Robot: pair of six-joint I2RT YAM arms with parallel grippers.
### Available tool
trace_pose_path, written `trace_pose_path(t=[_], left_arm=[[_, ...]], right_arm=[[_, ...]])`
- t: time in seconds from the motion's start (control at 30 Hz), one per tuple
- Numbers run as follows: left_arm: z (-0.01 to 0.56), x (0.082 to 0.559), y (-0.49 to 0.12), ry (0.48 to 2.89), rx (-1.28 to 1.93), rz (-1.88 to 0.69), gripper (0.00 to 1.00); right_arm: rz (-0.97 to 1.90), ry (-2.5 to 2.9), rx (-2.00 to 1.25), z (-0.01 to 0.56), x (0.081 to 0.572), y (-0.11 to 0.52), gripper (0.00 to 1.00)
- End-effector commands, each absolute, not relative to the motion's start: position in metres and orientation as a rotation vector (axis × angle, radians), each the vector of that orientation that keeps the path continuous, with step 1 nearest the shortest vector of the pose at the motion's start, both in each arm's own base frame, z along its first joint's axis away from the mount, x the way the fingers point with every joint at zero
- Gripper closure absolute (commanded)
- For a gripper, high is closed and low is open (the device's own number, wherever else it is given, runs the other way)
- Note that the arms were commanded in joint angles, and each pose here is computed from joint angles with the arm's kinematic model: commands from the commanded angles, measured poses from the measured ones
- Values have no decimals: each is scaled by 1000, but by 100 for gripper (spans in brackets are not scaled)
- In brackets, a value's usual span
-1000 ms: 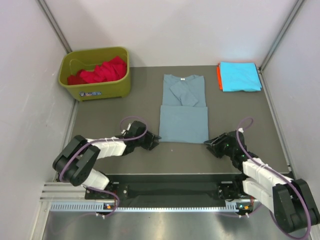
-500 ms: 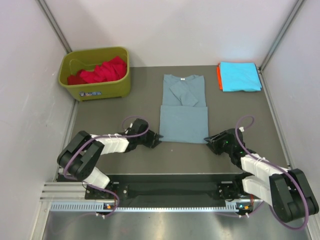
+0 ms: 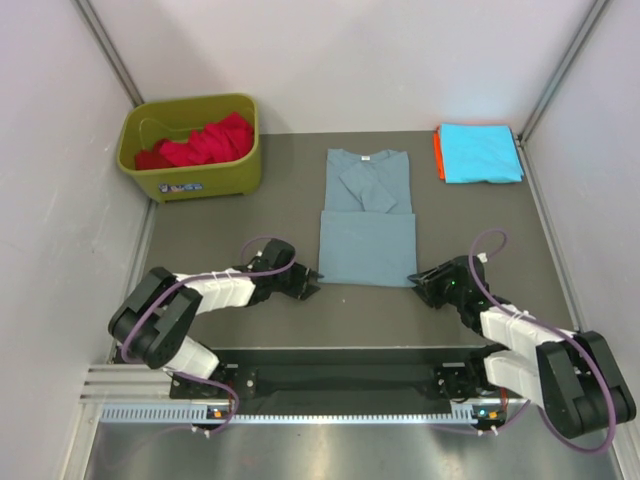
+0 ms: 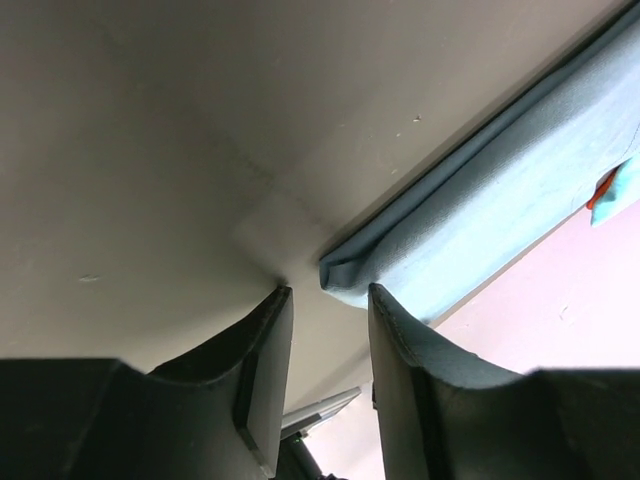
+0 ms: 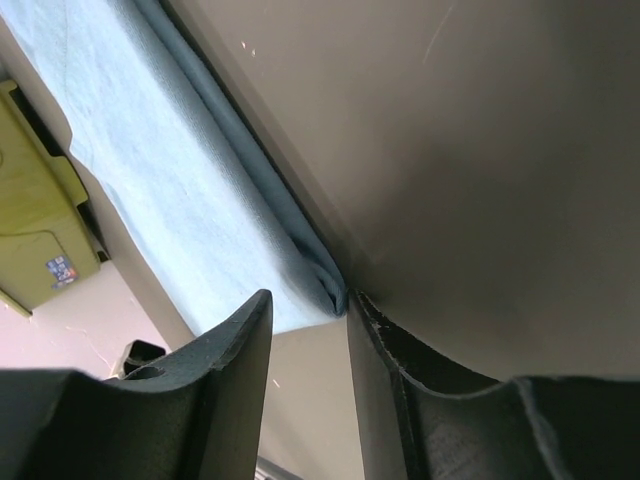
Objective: Fold and stack the t-shirts
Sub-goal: Fold the tshirt
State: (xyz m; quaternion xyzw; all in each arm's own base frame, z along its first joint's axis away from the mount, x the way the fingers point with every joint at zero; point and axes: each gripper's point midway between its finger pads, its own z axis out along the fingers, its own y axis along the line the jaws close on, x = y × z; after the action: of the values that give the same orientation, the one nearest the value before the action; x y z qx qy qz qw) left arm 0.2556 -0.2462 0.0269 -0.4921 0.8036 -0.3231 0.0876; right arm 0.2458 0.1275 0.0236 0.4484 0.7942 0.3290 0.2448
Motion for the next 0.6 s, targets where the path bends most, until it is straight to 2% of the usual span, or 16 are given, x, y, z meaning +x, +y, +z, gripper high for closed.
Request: trace_pose_path(t=[0.0, 0.2, 0.33, 0.4, 0.57], left_arm=[[-5, 240, -229, 2437, -1546, -787, 59], [-11, 242, -223, 2428, -1552, -749, 61], [-15, 245, -220, 2405, -1557, -766, 67], [-16, 246, -220, 2405, -1552, -766, 71], [-19, 251, -222, 2401, -1547, -791, 90]], right_arm=[[787, 2242, 1244, 4, 235, 121, 63], [776, 2256, 1245, 0, 233, 121, 64], [774, 2263, 1250, -2, 231, 121, 67], [771, 2264, 1252, -3, 232, 121, 71], [775, 2278, 1247, -5, 231, 122, 80]])
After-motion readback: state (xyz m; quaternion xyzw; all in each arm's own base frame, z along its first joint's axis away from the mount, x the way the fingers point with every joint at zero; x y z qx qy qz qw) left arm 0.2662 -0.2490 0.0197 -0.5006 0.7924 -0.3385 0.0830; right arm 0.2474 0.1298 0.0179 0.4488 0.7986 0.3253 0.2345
